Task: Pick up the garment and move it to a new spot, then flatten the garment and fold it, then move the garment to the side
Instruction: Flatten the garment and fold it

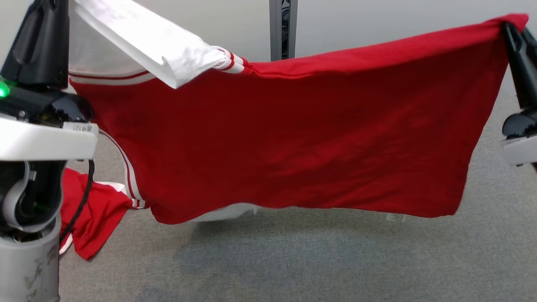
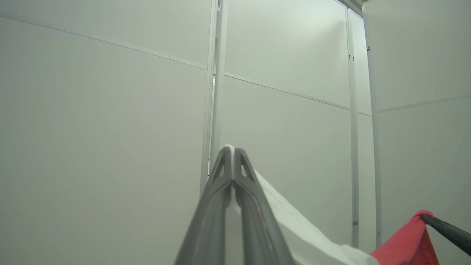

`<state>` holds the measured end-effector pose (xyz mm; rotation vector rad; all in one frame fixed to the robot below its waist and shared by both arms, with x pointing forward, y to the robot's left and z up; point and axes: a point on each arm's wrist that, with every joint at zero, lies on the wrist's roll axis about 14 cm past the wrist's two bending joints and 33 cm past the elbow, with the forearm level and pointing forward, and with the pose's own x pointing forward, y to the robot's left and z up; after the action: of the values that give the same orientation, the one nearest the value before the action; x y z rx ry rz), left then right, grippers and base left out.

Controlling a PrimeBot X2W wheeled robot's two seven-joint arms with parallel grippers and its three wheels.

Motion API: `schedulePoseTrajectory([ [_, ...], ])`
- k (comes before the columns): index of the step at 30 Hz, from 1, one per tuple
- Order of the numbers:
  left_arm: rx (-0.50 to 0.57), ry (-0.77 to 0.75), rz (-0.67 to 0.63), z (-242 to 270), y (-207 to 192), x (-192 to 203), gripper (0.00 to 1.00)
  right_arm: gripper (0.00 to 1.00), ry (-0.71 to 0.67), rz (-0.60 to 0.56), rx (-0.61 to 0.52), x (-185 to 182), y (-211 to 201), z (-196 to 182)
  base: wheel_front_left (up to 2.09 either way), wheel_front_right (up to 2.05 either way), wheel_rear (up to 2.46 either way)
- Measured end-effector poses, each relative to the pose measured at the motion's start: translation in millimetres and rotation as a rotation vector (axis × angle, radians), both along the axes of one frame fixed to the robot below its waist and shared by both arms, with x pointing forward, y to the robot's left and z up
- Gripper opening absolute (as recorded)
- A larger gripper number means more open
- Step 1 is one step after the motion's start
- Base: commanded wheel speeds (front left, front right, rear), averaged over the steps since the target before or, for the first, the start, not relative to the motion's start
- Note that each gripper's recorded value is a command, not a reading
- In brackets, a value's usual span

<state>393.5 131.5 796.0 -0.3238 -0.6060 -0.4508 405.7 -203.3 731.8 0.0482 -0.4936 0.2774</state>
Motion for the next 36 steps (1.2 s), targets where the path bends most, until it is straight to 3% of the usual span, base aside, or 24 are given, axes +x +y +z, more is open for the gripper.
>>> schedulePoseTrajectory([
  [5,0.04,-0.048,0.009,24,0,12,0.0,0.0,-0.056,-0.01,-0.046,7,-2,30,0.0,0.0,0.0],
  [12,0.082,-0.03,0.028,27,-3,56,0.0,0.0,-0.025,-0.045,-0.07,41,-10,31,0.0,0.0,0.0],
  [22,0.15,-0.111,0.098,39,-17,153,0.0,0.0,0.045,-0.068,-0.155,143,4,14,0.0,0.0,0.0],
  [26,0.163,-0.168,0.13,41,-22,194,0.0,0.0,0.032,-0.075,-0.184,188,14,9,0.0,0.0,0.0],
  [33,0.285,-0.209,0.153,15,-48,258,0.0,0.0,0.001,-0.098,-0.204,260,24,-5,0.0,0.0,0.0],
  [36,0.268,-0.277,0.157,19,-52,269,0.0,0.0,-0.009,-0.106,-0.203,284,26,-15,0.0,0.0,0.0],
])
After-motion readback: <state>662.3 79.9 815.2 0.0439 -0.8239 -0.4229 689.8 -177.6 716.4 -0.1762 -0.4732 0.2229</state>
